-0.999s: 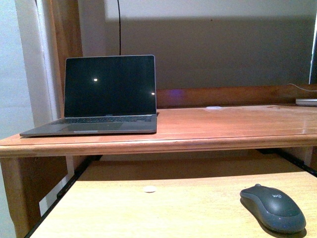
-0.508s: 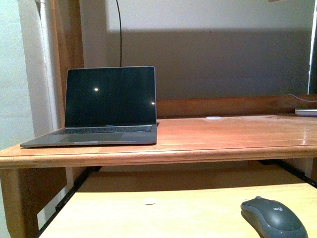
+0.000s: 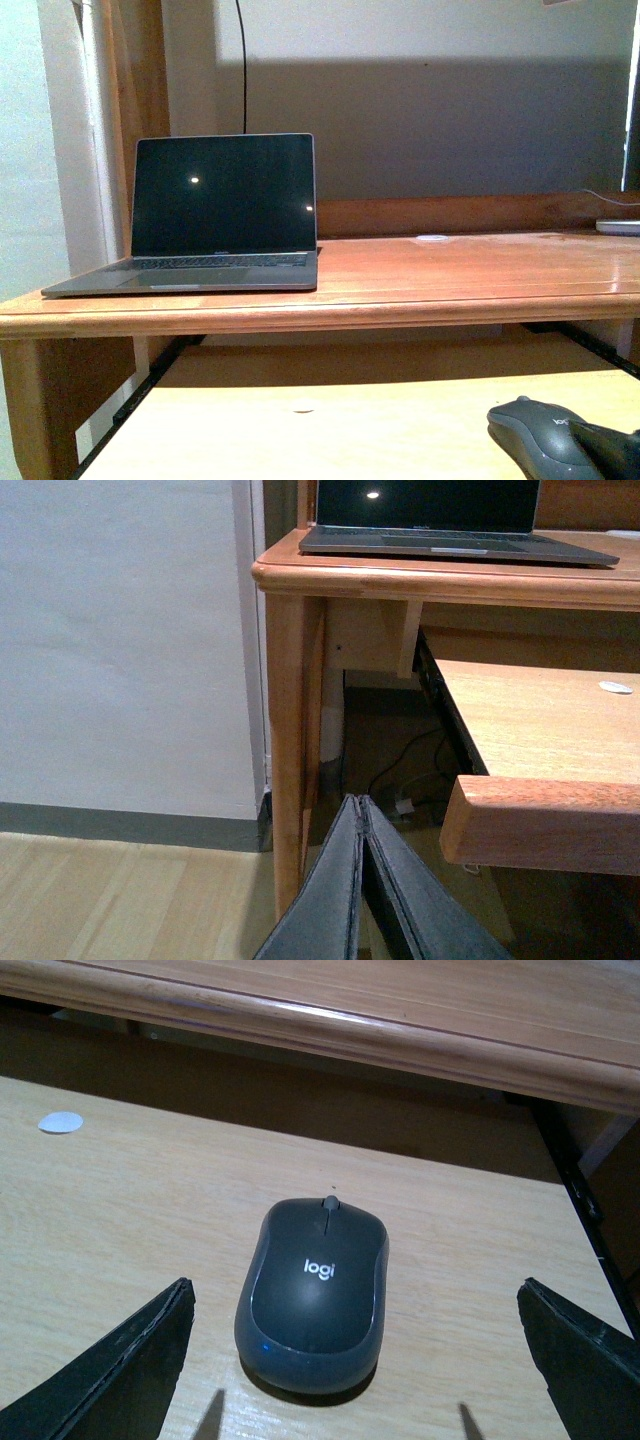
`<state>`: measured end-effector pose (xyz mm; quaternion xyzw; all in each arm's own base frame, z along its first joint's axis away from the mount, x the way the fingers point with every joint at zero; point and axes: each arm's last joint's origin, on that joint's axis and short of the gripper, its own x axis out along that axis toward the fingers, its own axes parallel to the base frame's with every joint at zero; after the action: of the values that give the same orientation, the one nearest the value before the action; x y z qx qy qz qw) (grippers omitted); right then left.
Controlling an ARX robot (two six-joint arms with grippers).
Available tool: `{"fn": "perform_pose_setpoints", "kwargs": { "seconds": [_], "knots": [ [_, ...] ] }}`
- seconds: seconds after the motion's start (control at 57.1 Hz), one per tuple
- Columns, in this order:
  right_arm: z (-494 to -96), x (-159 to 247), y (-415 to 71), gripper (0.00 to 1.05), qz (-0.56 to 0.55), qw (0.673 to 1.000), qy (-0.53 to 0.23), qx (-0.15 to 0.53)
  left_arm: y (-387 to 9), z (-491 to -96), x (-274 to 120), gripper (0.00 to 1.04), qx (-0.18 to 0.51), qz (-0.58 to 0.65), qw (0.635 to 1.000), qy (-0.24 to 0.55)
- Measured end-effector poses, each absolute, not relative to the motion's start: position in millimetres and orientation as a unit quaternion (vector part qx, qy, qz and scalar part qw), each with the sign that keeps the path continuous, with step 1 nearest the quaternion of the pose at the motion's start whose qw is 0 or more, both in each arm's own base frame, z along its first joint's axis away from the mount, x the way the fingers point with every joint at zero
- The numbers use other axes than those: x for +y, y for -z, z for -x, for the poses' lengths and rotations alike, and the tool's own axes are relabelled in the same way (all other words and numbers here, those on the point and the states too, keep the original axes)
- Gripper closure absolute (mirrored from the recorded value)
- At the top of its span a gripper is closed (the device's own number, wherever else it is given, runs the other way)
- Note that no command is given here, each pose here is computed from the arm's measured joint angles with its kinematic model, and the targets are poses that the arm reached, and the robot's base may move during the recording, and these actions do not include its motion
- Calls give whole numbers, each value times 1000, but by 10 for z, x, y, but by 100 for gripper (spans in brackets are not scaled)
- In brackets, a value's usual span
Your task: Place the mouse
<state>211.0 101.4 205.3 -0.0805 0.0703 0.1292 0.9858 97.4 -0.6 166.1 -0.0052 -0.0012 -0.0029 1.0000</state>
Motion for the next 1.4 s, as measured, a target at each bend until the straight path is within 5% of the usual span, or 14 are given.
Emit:
{"fn": "perform_pose_setpoints", "kwargs": {
  "seconds": [0.596, 1.402],
  "knots": [
    [-2205, 1429, -2077, 7, 115, 969, -160, 151, -1661, -974, -6, 6, -1, 4, 1000, 3],
    [-2672, 1572, -2075, 7, 136, 959, -84, 233, -1661, -974, -6, 8, -1, 4, 1000, 3]
  ]
}}
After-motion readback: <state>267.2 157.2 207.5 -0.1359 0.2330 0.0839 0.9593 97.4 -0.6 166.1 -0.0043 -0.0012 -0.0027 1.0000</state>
